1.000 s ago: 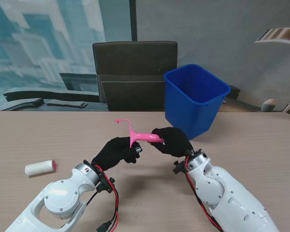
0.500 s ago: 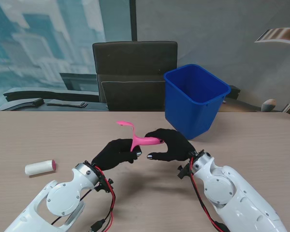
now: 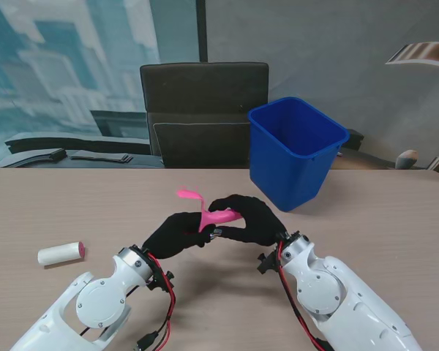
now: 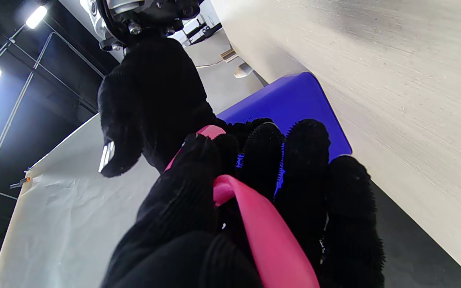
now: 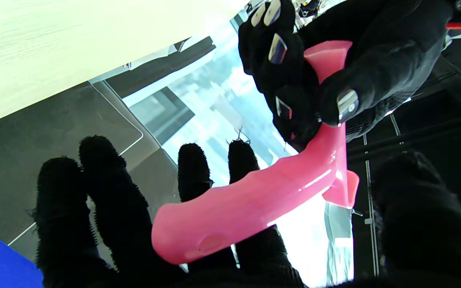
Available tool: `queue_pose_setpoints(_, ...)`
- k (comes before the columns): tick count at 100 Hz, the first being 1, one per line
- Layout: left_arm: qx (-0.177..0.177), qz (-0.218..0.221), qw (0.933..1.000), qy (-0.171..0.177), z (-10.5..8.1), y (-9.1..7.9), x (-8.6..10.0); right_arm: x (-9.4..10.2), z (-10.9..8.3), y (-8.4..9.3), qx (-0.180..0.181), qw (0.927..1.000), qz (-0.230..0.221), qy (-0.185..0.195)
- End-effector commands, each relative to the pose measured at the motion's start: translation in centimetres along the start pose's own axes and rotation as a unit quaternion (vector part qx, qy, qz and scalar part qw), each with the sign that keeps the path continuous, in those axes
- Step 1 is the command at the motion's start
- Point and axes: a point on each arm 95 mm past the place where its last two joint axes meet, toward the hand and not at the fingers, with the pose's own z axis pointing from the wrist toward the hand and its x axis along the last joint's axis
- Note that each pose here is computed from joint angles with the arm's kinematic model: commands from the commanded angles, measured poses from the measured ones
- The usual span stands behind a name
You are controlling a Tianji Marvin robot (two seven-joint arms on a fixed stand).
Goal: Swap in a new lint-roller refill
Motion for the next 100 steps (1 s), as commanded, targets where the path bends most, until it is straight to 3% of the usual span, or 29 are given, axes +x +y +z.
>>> queue_pose_setpoints(1, -0.009, 0.002, 1.0000, 0.001, 0.1, 0.3, 0.1, 0.8, 0.3, -0.5, -0.007, 1.0000, -0.003, 0.004)
queue_pose_setpoints(60, -0.014, 0.006, 0.9999, 0.001, 0.0, 0.3, 0.1, 0.0, -1.2, 2.3, -0.040, 0.9957, -0.081, -0.022)
queue_pose_setpoints(77, -0.012, 0.023, 0.9997, 0.004, 0.1, 0.5, 0.1, 0.6, -1.0, 1.8, -0.045, 0.9973, -0.055, -0.022)
queue_pose_setpoints(100, 0.001, 0.071, 0.9975, 0.004, 0.4, 0.7, 0.0, 2.1, 0.0, -0.4, -0.025, 0.9996, 0.006, -0.008)
